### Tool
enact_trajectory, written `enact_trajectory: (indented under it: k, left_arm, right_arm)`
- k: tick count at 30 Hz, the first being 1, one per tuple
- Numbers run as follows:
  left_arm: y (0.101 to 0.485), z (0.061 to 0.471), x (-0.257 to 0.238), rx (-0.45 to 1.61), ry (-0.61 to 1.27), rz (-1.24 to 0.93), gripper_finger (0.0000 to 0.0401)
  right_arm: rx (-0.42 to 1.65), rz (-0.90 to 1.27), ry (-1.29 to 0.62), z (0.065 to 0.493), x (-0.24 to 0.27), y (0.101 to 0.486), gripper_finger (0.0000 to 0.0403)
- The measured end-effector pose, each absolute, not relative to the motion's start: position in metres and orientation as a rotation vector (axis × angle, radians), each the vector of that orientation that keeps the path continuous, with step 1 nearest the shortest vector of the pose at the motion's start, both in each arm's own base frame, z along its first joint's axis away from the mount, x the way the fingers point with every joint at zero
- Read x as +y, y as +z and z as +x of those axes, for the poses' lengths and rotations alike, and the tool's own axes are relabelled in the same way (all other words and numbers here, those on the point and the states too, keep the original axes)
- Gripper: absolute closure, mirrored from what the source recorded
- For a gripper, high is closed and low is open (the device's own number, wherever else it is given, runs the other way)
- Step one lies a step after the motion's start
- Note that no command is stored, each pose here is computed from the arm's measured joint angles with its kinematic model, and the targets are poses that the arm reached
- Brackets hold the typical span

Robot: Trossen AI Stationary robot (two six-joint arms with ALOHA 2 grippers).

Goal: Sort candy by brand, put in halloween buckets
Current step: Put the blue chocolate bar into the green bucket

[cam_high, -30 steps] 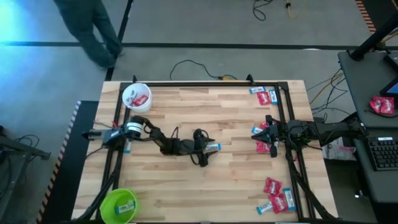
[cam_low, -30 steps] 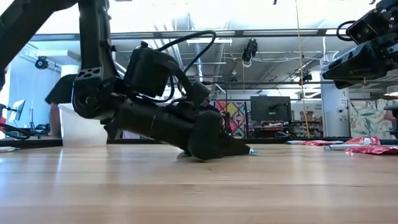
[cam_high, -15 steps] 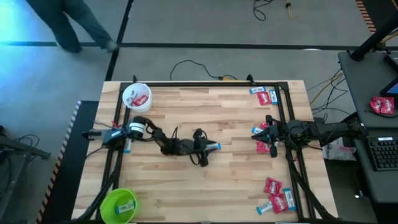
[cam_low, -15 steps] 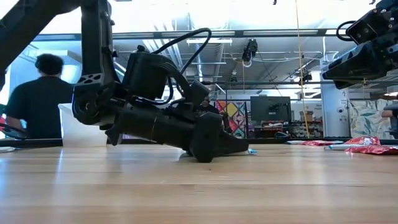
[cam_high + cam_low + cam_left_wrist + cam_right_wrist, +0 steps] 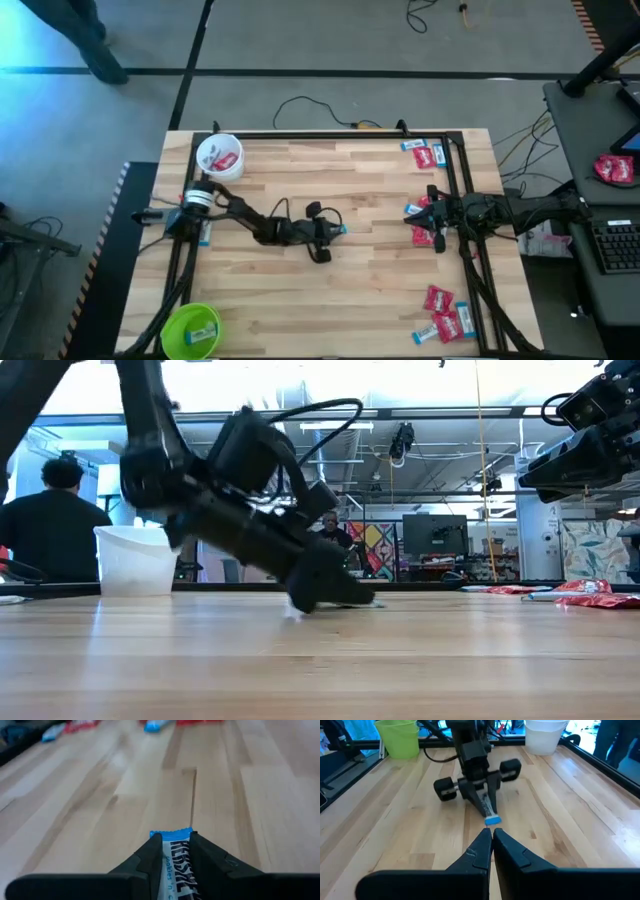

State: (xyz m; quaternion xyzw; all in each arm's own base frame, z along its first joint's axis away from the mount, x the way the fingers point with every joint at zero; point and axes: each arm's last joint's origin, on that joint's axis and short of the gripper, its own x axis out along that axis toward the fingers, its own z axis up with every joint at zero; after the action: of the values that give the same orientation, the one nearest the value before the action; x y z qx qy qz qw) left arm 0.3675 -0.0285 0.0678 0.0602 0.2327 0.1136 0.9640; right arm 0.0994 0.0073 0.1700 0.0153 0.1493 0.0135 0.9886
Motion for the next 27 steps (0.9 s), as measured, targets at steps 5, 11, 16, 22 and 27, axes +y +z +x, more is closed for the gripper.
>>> enact_trajectory:
  k: [5, 11, 16, 22, 27]
  left_arm:
    - [0.116, 0.358, -0.041, 0.509, 0.204, 0.154, 0.0327]
    - [0.164, 0.333, -0.072, 0.541, 0.109, 0.181, 0.0326]
    - [0.203, 0.304, -0.102, 0.515, 0.015, 0.153, 0.0326]
    - [0.241, 0.254, -0.134, 0.531, -0.105, 0.036, 0.0326]
    - [0.27, 0.21, -0.152, 0.601, -0.169, -0.12, 0.0326]
  right_arm:
    - [0.3, 0.031, 0.027, 0.099, 0.007, 0.17, 0.0394]
    - [0.3, 0.031, 0.027, 0.099, 0.007, 0.17, 0.0394]
    - [0.3, 0.031, 0.027, 0.099, 0.007, 0.17, 0.0394]
    - [0.299, 0.031, 0.027, 0.099, 0.007, 0.17, 0.0394]
    - [0.3, 0.031, 0.027, 0.099, 0.007, 0.17, 0.0394]
